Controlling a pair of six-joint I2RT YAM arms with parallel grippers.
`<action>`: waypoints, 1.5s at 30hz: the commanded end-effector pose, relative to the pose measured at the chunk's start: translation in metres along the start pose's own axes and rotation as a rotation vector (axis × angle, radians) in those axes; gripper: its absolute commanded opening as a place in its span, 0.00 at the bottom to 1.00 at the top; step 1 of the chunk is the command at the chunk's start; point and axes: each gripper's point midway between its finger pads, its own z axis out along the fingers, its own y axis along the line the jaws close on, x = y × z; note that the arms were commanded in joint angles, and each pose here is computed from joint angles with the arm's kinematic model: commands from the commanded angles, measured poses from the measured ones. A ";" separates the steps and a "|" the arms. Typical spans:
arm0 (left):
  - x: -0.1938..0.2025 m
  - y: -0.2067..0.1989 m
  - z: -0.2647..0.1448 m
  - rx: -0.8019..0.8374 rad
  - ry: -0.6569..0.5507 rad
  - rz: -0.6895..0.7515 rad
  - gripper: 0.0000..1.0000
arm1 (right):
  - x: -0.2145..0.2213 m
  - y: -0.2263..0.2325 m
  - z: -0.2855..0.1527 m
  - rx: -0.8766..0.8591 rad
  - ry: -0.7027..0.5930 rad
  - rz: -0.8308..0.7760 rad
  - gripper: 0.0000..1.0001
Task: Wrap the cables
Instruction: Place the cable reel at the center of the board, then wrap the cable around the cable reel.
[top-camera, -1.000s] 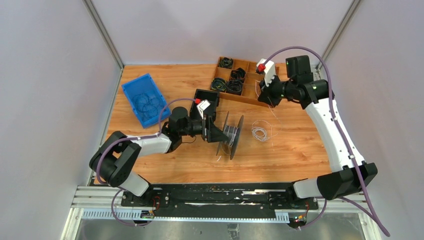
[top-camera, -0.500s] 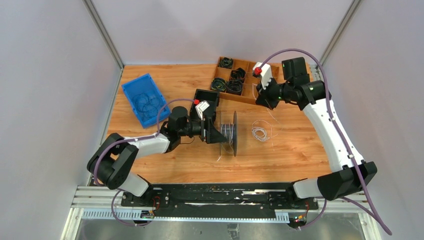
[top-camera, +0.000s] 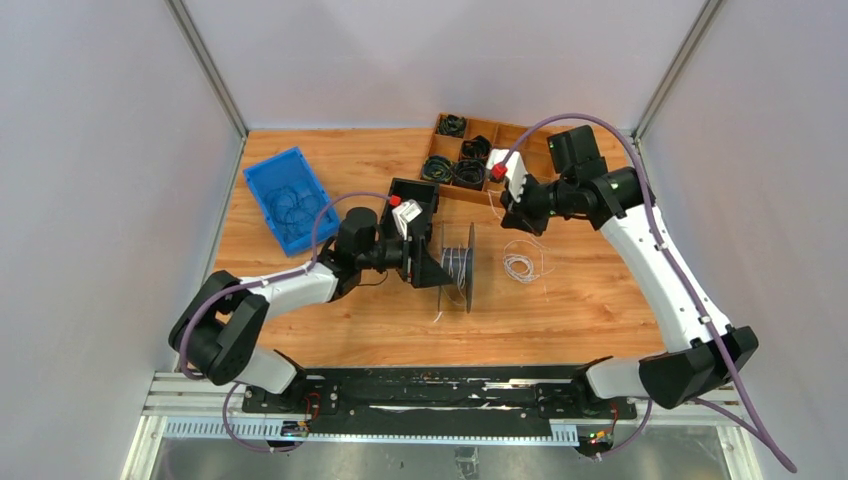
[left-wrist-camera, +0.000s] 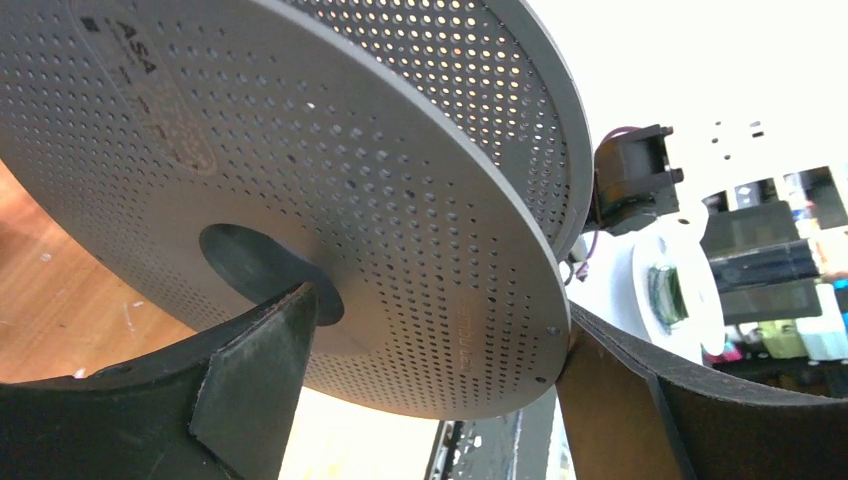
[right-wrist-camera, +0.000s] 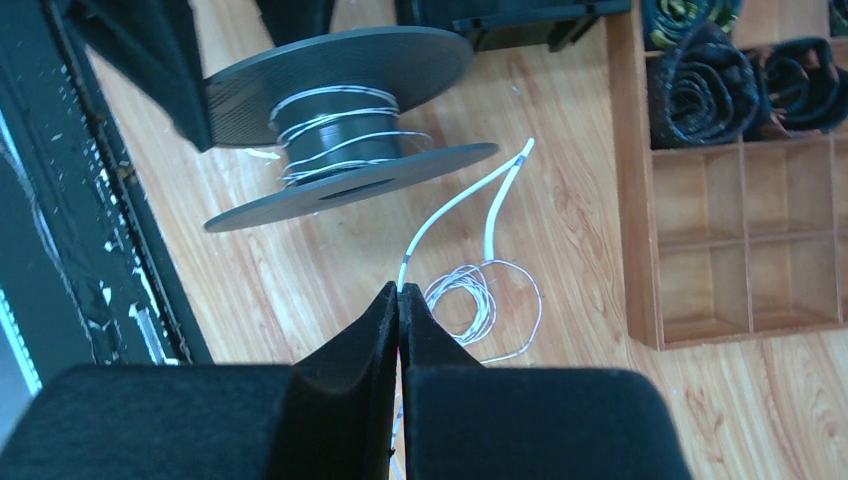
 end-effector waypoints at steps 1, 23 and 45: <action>-0.010 0.001 -0.004 -0.026 0.021 0.107 0.86 | 0.003 0.036 -0.002 -0.135 0.016 -0.103 0.01; -0.024 0.007 -0.024 -0.138 0.093 0.414 0.53 | 0.021 0.061 0.019 -0.248 0.145 -0.265 0.01; -0.069 -0.012 -0.042 -0.210 0.052 0.670 0.83 | 0.023 0.040 0.028 -0.267 0.210 -0.513 0.01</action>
